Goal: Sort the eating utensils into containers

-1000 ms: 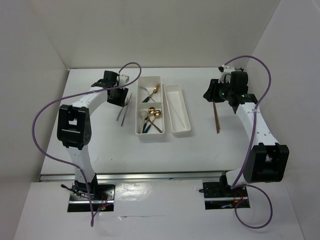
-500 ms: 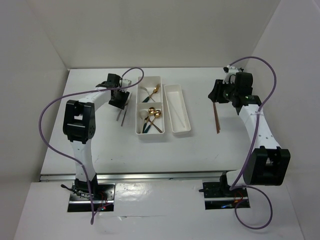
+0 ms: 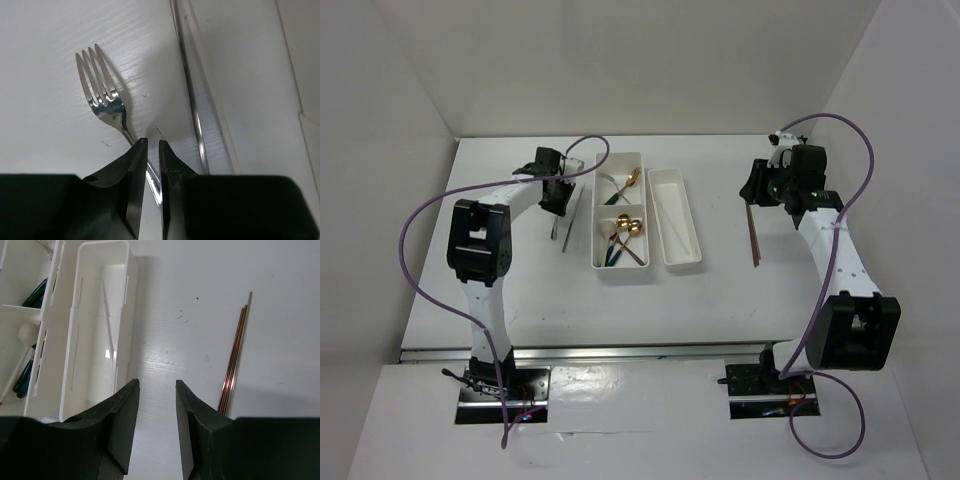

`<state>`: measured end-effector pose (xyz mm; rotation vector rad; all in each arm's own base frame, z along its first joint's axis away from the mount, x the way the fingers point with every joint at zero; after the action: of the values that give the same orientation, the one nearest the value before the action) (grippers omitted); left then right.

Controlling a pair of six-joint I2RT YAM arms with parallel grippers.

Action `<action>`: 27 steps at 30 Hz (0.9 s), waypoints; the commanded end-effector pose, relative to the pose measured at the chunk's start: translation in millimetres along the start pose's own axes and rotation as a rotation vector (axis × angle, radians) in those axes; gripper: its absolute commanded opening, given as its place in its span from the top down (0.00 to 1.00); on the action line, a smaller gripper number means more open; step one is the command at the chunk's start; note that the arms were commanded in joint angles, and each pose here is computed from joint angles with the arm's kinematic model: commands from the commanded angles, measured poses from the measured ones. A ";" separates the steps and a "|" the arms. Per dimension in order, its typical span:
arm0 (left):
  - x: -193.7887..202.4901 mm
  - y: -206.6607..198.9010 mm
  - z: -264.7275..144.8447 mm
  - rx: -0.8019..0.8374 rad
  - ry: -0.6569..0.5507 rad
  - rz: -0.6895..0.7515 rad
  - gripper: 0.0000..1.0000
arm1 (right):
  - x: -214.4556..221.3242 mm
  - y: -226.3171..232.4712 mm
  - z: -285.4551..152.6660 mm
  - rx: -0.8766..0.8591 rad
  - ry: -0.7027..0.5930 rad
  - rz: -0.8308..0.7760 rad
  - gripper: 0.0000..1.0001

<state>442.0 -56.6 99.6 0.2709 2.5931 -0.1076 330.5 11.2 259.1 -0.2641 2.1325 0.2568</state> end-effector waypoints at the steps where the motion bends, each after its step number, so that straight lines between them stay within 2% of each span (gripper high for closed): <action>1: 2.1 -0.5 13.2 0.011 0.004 0.023 0.71 | -2.6 -5.4 -0.7 0.027 0.001 -0.007 0.58; 5: 6.6 0.1 12.1 0.002 0.014 0.022 0.67 | -5.9 -5.9 -1.7 0.028 -0.007 -0.019 0.58; 6: 5.2 1.2 12.3 -0.014 0.006 0.012 0.62 | -2.6 -5.8 -0.7 0.027 0.001 -0.016 0.58; 11: -1.9 -0.5 -5.3 -0.014 -0.048 -0.005 0.48 | 4.8 -7.6 0.6 0.023 0.018 -0.004 0.58; 19: -23.2 -6.1 -34.9 0.020 -0.133 -0.038 0.47 | 8.6 -7.8 4.9 0.012 0.026 -0.001 0.58; 27: -29.9 1.4 -49.6 -0.082 -0.183 -0.093 0.48 | 11.0 -8.5 13.5 -0.007 0.033 0.013 0.58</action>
<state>440.3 -55.5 132.8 0.1722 2.4943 -0.0910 334.1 7.4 242.7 -0.2501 2.1809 0.2597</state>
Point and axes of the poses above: each gripper's point midway between its finger pads, its own z axis out along the fingers, its own y axis along the line the jaws close on, x = y × z, the point moved 8 cm from there along -z, back along the fingers, and after that the axes turned 10 degrees about -z, right-handed, at the moved point
